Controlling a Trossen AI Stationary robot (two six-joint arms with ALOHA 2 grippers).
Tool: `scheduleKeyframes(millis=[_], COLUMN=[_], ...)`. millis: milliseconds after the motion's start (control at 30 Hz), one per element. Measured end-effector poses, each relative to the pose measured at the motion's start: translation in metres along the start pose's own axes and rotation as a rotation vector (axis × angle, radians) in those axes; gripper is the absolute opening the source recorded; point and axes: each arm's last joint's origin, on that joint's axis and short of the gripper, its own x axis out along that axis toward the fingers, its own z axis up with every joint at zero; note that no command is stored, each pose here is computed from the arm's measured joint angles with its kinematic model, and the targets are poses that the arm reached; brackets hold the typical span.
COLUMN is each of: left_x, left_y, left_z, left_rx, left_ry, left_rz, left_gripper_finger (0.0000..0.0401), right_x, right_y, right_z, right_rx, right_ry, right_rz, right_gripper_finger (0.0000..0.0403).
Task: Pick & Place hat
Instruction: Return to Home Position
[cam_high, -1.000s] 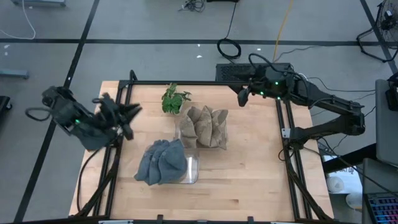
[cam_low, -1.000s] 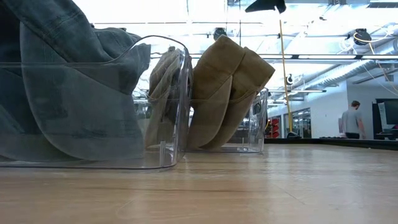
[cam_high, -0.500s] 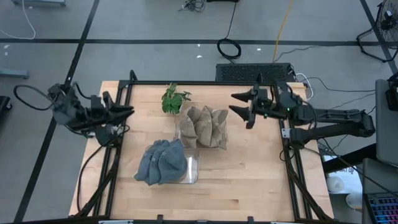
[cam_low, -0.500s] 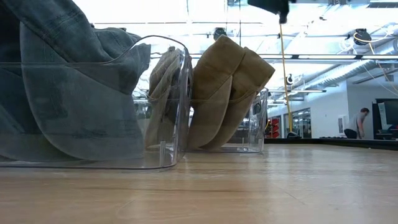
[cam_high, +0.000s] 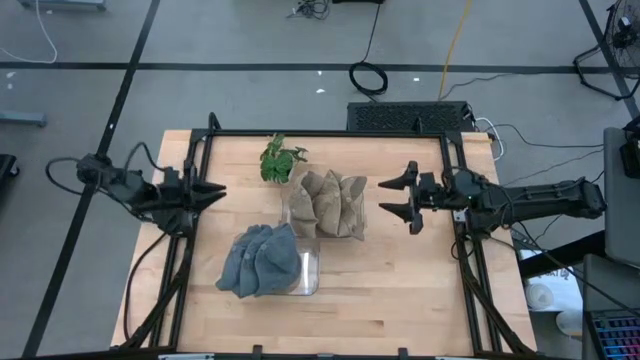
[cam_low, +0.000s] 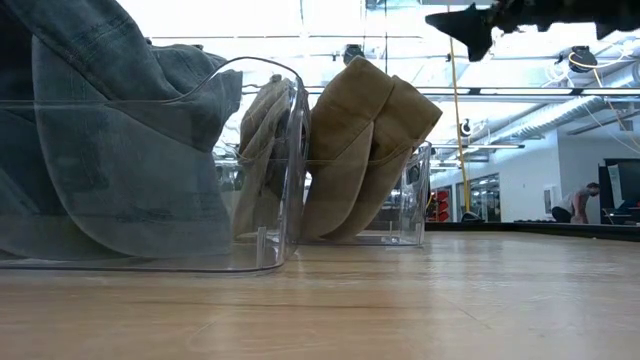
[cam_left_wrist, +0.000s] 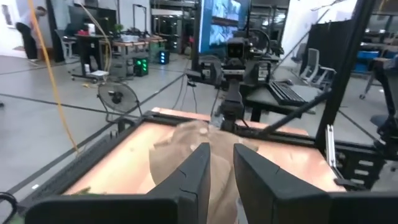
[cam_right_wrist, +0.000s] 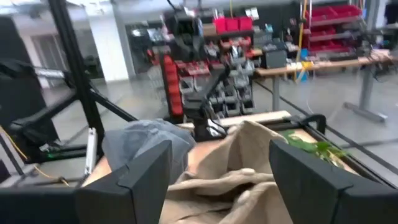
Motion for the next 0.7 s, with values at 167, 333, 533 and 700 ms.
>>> scheduleKeyframes(millis=[167,333,533,700], left_x=[0.004,0.008,0.011,0.014], left_y=[0.005,0.011,0.016,0.021], left_z=[-0.027,-0.057,-0.081,-0.094], left_rx=[-0.078,-0.155,-0.201,-0.184], left_ry=[-0.061,-0.106,-0.111,-0.109], left_rz=[0.02,0.058,0.017,0.07], left_gripper_finger=[0.0077,0.0077,0.0077,0.0077], right_x=[-0.01,-0.019,-0.028,-0.033], right_y=[-0.004,-0.008,-0.011,-0.014], right_z=[-0.025,-0.049,-0.074,-0.087], right_rx=[0.022,0.085,0.122,0.154], right_ry=[-0.057,-0.108,-0.126,-0.125], right_rz=[0.002,0.0,0.028,0.023], right_gripper_finger=[0.0254,0.0254,0.0254,0.0254])
